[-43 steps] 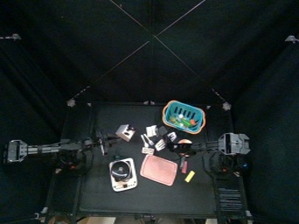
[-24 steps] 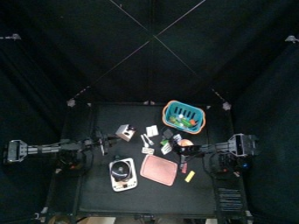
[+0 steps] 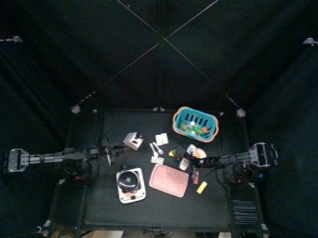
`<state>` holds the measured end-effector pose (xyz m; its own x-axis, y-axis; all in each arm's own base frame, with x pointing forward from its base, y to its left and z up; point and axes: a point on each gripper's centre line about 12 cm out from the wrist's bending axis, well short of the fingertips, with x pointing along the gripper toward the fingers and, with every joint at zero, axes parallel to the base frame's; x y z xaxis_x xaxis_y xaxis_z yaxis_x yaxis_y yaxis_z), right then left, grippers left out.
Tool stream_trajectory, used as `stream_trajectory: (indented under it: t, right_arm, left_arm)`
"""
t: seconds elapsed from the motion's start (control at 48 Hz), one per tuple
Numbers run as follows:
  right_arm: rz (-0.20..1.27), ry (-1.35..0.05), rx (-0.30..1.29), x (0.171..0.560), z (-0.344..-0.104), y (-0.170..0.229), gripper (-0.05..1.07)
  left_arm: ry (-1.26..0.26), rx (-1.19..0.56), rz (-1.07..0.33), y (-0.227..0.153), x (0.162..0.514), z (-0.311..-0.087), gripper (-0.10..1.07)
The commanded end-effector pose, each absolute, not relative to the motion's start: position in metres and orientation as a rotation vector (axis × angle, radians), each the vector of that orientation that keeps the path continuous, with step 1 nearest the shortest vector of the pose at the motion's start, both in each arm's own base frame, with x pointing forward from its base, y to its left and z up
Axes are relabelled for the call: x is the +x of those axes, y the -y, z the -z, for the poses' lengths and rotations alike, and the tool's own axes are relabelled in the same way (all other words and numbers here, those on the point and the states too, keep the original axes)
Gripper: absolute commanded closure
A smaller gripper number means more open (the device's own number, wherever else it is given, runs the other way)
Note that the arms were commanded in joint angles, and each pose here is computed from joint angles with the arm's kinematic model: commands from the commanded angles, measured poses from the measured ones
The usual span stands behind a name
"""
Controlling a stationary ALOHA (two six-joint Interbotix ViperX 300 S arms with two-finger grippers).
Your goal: Remove corn husk
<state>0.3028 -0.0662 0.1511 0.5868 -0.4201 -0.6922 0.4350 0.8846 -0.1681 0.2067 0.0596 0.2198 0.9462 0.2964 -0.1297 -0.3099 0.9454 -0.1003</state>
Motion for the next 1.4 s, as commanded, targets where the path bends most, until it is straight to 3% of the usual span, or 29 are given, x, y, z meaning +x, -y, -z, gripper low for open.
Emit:
stream_trajectory:
  t: [0.0, 0.438, 0.792, 1.375]
  right_arm:
    - [0.483, -0.786, 0.014, 0.305, -0.161, 0.074, -0.01]
    - [0.395, -0.837, -0.001, 0.3, -0.148, 0.103, -0.01]
    - [0.315, -0.867, 0.035, 0.303, -0.121, 0.105, -0.01]
    - [0.304, -0.904, 0.03, 0.31, -0.109, 0.104, 0.0]
  left_arm:
    - [-0.097, -0.118, -0.312, -0.061, 0.209, -0.225, 0.35]
    - [-0.102, -0.118, -0.322, -0.063, 0.207, -0.223, 0.35]
    - [-0.105, -0.119, -0.325, -0.063, 0.207, -0.222, 0.35]
    - [-0.105, -0.119, -0.329, -0.064, 0.206, -0.221, 0.35]
